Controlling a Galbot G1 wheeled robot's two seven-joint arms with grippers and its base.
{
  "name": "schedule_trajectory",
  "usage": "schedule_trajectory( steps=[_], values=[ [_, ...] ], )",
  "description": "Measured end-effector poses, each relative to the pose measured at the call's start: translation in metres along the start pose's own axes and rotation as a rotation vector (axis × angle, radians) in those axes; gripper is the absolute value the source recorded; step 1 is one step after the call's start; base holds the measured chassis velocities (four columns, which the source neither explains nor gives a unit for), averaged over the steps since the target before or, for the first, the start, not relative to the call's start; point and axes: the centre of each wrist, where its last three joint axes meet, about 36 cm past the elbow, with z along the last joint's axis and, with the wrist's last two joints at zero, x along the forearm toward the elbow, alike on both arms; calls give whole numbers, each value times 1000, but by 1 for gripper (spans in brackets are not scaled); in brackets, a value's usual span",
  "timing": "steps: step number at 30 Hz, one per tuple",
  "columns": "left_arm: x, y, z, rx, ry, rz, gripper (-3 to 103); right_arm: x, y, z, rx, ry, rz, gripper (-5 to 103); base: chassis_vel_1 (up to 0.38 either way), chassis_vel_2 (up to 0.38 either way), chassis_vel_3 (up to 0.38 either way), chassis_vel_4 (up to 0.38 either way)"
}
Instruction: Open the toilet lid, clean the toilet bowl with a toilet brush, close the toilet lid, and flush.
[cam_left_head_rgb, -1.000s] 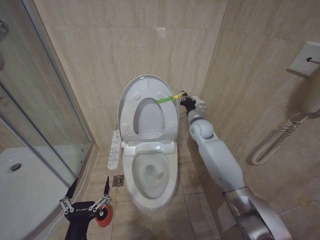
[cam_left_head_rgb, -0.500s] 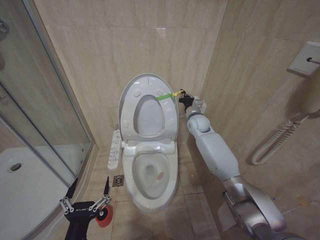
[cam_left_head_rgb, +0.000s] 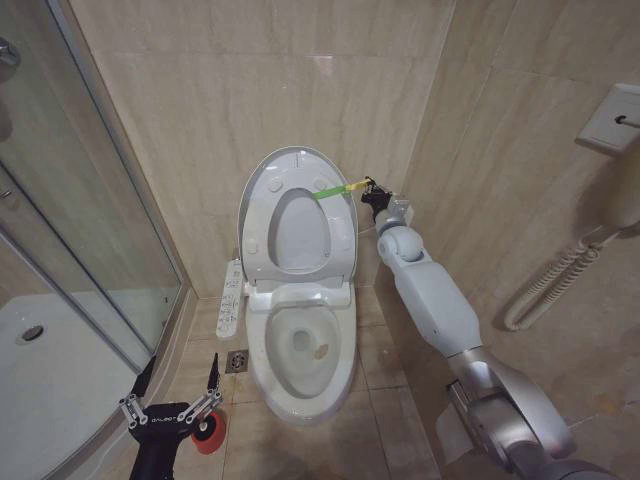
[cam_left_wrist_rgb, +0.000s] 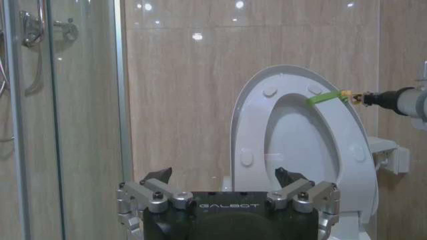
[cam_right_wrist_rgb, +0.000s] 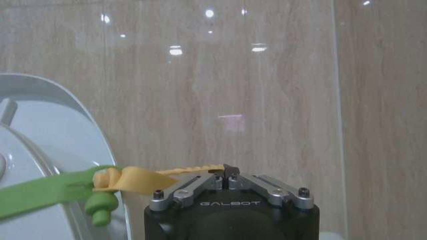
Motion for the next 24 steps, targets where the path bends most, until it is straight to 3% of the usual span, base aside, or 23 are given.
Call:
schedule_trajectory(
  steps=[13,24],
  values=[
    [0,0,0,0,0,0,100,-5,1,-5,-1,5,9,1,0,0,0,0],
    [0,0,0,0,0,0,100,26,0,-1,8,33,-16,-2,0,0,0,0]
  ],
)
